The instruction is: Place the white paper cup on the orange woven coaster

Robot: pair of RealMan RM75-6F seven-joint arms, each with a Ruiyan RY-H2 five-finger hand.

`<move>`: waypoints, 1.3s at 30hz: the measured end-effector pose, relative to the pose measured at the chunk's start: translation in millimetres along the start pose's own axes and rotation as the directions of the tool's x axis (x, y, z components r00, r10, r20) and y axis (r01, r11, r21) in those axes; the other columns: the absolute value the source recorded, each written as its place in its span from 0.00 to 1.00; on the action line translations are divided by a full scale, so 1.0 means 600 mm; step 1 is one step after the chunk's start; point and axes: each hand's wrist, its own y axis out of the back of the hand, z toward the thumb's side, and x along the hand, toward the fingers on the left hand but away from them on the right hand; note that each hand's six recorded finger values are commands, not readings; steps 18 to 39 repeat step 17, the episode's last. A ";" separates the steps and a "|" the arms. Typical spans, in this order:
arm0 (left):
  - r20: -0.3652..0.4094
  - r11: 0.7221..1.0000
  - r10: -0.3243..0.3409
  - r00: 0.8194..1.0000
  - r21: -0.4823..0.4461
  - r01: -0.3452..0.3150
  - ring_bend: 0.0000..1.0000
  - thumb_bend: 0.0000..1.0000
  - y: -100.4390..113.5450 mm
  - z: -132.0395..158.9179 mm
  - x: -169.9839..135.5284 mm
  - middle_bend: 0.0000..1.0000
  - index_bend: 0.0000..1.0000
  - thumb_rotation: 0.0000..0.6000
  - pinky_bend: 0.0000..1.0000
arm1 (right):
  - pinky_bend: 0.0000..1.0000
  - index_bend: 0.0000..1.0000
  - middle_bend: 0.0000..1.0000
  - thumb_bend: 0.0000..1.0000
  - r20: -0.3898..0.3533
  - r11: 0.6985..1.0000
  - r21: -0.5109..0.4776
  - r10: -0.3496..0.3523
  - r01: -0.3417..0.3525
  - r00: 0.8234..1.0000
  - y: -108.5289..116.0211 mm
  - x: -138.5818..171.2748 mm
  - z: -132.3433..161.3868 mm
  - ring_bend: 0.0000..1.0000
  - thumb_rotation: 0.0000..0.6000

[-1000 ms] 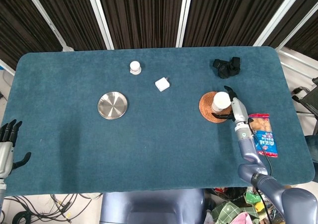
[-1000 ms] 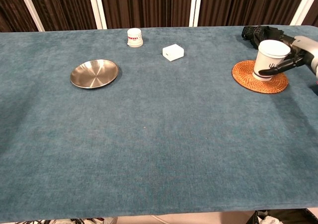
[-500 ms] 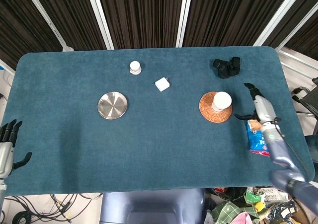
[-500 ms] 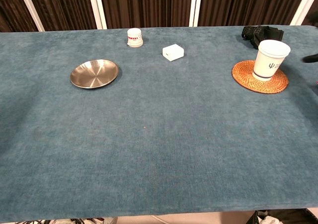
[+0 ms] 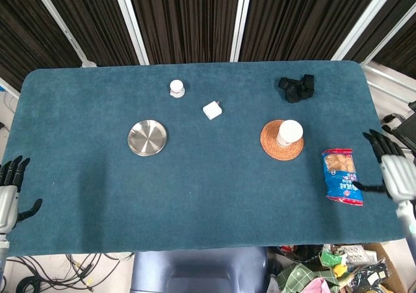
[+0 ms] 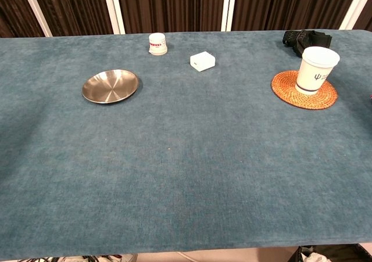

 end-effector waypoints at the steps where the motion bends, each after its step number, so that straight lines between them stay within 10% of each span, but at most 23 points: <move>1: 0.002 1.000 0.002 1.000 -0.001 -0.002 0.00 0.27 0.000 0.001 0.000 0.01 0.00 1.00 0.00 | 0.08 0.00 0.00 0.01 0.001 1.000 0.021 -0.017 0.017 1.000 0.001 0.020 0.003 0.00 1.00; 12: 0.023 1.000 0.007 1.000 0.004 -0.007 0.00 0.27 -0.001 0.010 -0.001 0.01 0.00 1.00 0.00 | 0.08 0.00 0.00 0.02 -0.054 0.978 0.202 -0.041 0.051 0.998 -0.072 0.172 0.056 0.00 1.00; 39: 0.038 1.000 0.008 0.999 0.008 -0.008 0.00 0.27 -0.002 0.016 -0.003 0.01 0.00 1.00 0.00 | 0.08 0.00 0.00 0.02 -0.056 0.973 0.228 -0.036 0.048 0.998 -0.086 0.179 0.048 0.00 1.00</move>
